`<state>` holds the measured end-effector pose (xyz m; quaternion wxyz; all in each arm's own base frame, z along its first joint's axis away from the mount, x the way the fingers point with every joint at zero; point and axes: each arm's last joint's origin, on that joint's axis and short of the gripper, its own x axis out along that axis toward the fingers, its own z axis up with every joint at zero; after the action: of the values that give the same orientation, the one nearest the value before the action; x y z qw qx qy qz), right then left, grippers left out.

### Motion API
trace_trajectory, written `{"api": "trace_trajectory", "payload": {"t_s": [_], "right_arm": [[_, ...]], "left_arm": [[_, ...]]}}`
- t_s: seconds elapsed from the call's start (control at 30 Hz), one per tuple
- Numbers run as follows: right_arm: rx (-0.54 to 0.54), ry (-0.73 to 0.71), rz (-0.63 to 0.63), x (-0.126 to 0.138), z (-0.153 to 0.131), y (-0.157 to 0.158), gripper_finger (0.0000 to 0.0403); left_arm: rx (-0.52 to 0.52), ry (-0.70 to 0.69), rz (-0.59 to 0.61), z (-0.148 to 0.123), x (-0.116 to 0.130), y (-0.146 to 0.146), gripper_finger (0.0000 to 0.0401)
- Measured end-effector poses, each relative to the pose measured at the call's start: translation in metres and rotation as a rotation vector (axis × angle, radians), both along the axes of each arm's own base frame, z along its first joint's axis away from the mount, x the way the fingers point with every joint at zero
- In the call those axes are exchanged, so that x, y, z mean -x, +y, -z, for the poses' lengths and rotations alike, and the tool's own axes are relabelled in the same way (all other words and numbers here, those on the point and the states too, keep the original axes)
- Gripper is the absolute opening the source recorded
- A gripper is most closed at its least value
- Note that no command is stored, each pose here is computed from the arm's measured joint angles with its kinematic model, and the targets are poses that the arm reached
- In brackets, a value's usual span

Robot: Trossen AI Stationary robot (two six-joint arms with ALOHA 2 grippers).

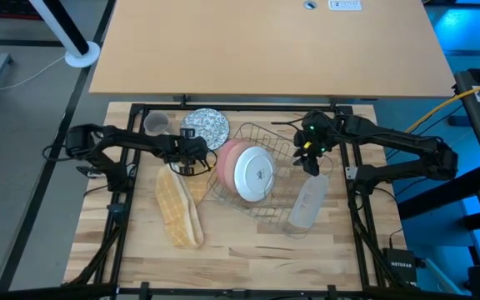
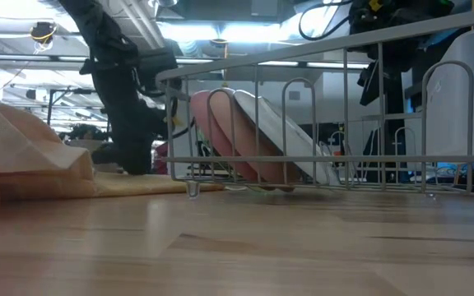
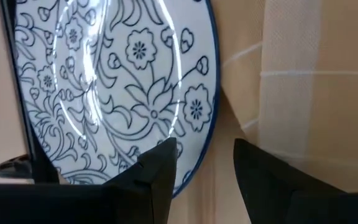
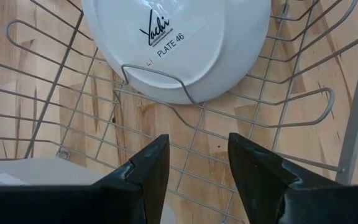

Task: Sort dishes
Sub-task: Put the blue patterned white plate into the dish rack

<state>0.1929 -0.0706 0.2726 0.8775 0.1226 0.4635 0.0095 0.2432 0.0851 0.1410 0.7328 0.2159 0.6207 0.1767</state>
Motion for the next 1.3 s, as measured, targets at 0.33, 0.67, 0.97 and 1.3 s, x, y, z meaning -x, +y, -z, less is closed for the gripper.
{"api": "trace_trajectory", "payload": {"t_s": [0.33,0.67,0.97,1.3], "right_arm": [[0.017,-0.041,0.0,-0.003,-0.002,-0.001,0.017],[0.017,-0.041,0.0,-0.003,-0.002,-0.001,0.0169],[0.017,-0.041,0.0,-0.003,-0.002,-0.001,0.017],[0.044,-0.104,0.0,-0.008,-0.006,-0.003,0.0169]], "left_arm": [[-0.035,0.037,0.012,0.019,-0.008,0.01,0.0148],[-0.031,0.028,-0.012,0.02,-0.007,0.016,0.0079],[-0.069,0.032,-0.052,0.021,-0.007,0.016,0.0031],[-0.084,-0.067,-0.103,-0.006,-0.013,0.002,0.0012]]}}
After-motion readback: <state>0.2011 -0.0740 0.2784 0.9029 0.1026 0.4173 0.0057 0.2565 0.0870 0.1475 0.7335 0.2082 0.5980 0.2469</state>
